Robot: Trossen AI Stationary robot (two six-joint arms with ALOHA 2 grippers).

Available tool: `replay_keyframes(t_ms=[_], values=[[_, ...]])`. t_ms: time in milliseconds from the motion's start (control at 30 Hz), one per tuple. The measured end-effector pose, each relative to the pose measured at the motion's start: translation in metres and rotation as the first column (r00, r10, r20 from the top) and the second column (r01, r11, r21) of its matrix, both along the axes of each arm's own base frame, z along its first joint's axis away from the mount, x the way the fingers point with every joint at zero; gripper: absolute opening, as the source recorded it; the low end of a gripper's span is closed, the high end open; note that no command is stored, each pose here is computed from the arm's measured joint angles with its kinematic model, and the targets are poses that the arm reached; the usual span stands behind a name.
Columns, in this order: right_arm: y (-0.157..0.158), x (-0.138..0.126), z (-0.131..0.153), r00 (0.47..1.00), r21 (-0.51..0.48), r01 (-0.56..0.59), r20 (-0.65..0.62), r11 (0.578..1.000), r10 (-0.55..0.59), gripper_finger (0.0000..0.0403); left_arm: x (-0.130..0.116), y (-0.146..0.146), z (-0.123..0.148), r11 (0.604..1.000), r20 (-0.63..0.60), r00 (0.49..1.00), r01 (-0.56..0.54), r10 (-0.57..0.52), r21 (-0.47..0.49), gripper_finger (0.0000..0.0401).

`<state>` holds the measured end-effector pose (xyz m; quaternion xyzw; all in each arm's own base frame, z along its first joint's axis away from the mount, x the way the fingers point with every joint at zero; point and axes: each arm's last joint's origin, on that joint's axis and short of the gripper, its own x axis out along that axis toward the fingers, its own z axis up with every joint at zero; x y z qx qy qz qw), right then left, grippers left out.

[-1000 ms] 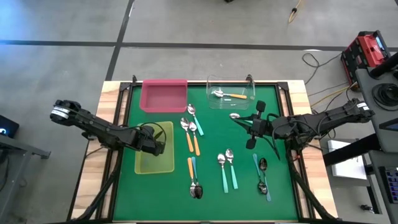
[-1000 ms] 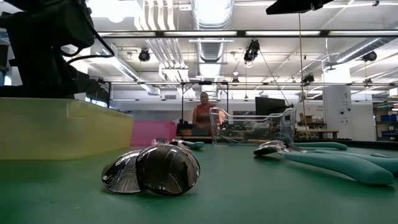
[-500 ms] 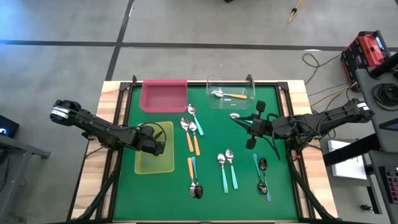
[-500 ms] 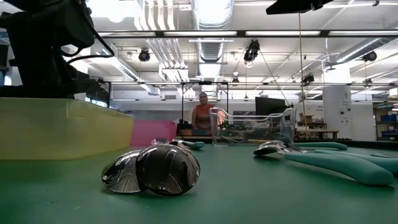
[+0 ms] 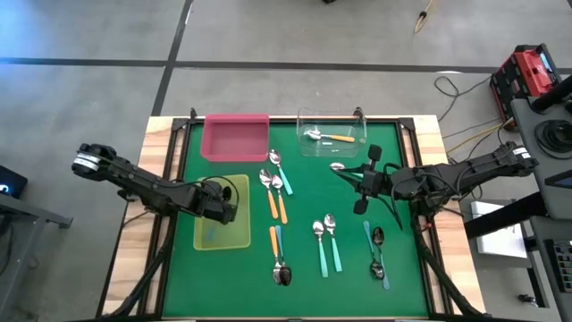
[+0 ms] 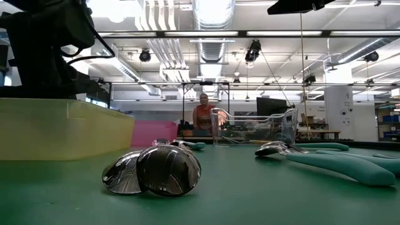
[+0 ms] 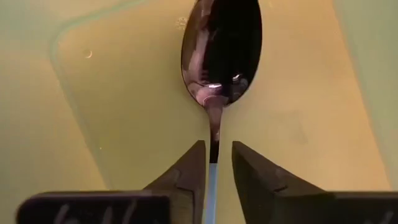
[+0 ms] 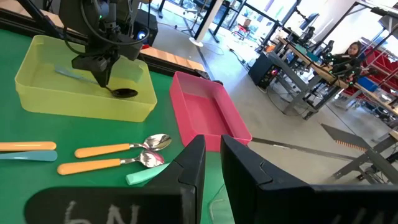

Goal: Sort silverware by color (type)
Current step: Put the blue spoon into the yellow bin

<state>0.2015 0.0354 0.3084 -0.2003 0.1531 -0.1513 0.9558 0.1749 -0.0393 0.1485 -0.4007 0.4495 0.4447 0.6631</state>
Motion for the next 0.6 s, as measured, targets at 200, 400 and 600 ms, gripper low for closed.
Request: replay_keyframes(t_ms=[200, 400, 600], values=[[0.000, 0.000, 0.000, 1.000, 0.000, 0.000, 0.000, 1.000, 0.000, 0.0043, 0.006, -0.002, 0.012, 0.997, -0.010, 0.997, 0.076, -0.075, 0.012, 0.0098], [0.000, 0.000, 0.000, 1.000, 0.000, 0.000, 0.001, 1.000, 0.000, 0.0043, 0.013, -0.002, 0.043, 0.981, -0.077, 0.983, 0.172, -0.165, 0.091, 0.0104], [0.000, 0.000, 0.000, 1.000, 0.000, 0.001, 0.001, 1.000, -0.001, 0.0043, 0.028, -0.005, 0.075, 0.922, -0.050, 0.933, 0.359, -0.355, 0.145, 0.0090]])
